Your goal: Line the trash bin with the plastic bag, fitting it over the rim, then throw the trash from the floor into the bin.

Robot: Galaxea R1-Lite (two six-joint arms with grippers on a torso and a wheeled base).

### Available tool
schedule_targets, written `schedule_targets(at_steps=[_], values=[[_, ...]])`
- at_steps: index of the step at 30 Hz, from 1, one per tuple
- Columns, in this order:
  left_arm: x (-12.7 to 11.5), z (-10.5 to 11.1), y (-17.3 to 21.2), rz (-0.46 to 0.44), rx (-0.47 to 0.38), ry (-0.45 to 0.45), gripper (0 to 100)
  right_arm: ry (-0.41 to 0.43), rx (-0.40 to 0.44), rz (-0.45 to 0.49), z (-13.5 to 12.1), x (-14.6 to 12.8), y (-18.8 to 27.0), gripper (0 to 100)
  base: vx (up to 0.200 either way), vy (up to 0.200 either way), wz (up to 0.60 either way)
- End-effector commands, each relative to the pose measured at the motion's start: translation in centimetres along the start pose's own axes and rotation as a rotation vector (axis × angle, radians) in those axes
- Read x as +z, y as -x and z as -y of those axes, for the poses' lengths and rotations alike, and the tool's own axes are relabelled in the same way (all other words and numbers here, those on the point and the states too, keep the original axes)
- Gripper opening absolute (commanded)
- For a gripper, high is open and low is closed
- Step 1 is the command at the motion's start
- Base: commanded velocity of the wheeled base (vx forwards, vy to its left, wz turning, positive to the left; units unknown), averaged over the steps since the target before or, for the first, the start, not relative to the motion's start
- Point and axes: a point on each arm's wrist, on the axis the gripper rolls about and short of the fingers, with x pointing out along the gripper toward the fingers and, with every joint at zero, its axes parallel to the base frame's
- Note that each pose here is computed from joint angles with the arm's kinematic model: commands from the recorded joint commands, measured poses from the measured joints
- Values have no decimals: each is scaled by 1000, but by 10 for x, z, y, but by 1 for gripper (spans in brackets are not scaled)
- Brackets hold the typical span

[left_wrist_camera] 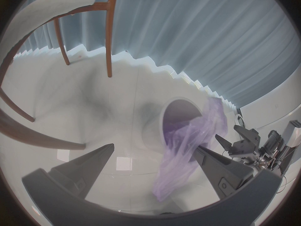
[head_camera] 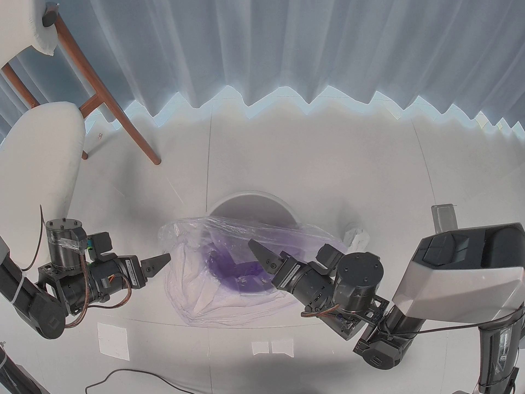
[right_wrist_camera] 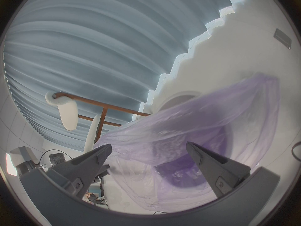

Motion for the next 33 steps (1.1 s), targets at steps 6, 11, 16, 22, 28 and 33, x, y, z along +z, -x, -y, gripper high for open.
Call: schedule_targets(at_steps=[6, 11, 16, 22, 28, 33], values=[[-11, 6, 4, 48, -42, -27, 100, 12, 0, -2, -1, 0, 6, 100, 0, 0, 0], [-22, 13, 10, 59, -78, -48, 100, 20, -9, -12, -4, 4, 17, 100, 0, 0, 0], [-46, 25, 28, 37, -141, -109, 100, 21, -19, -24, -6, 10, 31, 100, 0, 0, 0], [-39, 30, 25, 107, -177, -119, 100, 20, -19, -21, -6, 10, 31, 100, 0, 0, 0], [-50, 30, 30, 53, -179, -130, 100, 18, -10, -9, -11, 15, 33, 100, 0, 0, 0], [-56, 28, 17, 22, -145, -171, 100, 21, -19, -13, -10, 17, 39, 100, 0, 0, 0]])
